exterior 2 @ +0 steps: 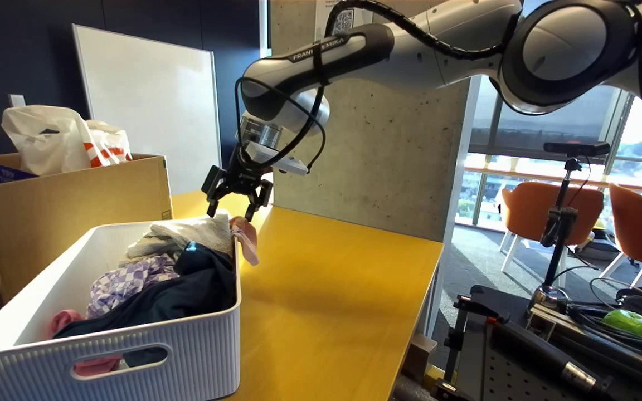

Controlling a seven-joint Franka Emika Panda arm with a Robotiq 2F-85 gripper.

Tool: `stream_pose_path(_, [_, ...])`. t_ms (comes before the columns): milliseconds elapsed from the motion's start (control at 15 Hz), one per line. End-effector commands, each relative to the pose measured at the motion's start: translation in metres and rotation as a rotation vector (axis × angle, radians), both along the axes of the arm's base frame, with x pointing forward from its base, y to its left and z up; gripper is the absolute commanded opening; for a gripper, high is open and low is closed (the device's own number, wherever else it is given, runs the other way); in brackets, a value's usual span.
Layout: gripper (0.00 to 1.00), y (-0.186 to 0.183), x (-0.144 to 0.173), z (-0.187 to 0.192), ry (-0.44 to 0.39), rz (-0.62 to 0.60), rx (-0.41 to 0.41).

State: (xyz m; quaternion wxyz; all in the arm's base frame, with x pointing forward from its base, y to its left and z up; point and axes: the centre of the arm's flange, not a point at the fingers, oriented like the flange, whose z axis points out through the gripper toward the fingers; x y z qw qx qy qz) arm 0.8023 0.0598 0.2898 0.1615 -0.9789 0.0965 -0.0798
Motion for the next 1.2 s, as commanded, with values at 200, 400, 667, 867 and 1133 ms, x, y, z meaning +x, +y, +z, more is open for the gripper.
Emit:
stream_pose_path(200, [1.0, 0.023, 0.029, 0.005, -0.007, 0.047, 0.008])
stream_pose_path(400, [1.0, 0.028, 0.031, 0.011, -0.015, 0.055, 0.009])
stream_pose_path(667, [0.74, 0.031, 0.036, 0.013, -0.009, 0.062, 0.008])
stream_pose_path(867, [0.52, 0.023, 0.038, 0.005, 0.011, 0.058, 0.019])
stream_pose_path(1133, [0.23, 0.017, 0.038, -0.004, 0.026, 0.057, 0.016])
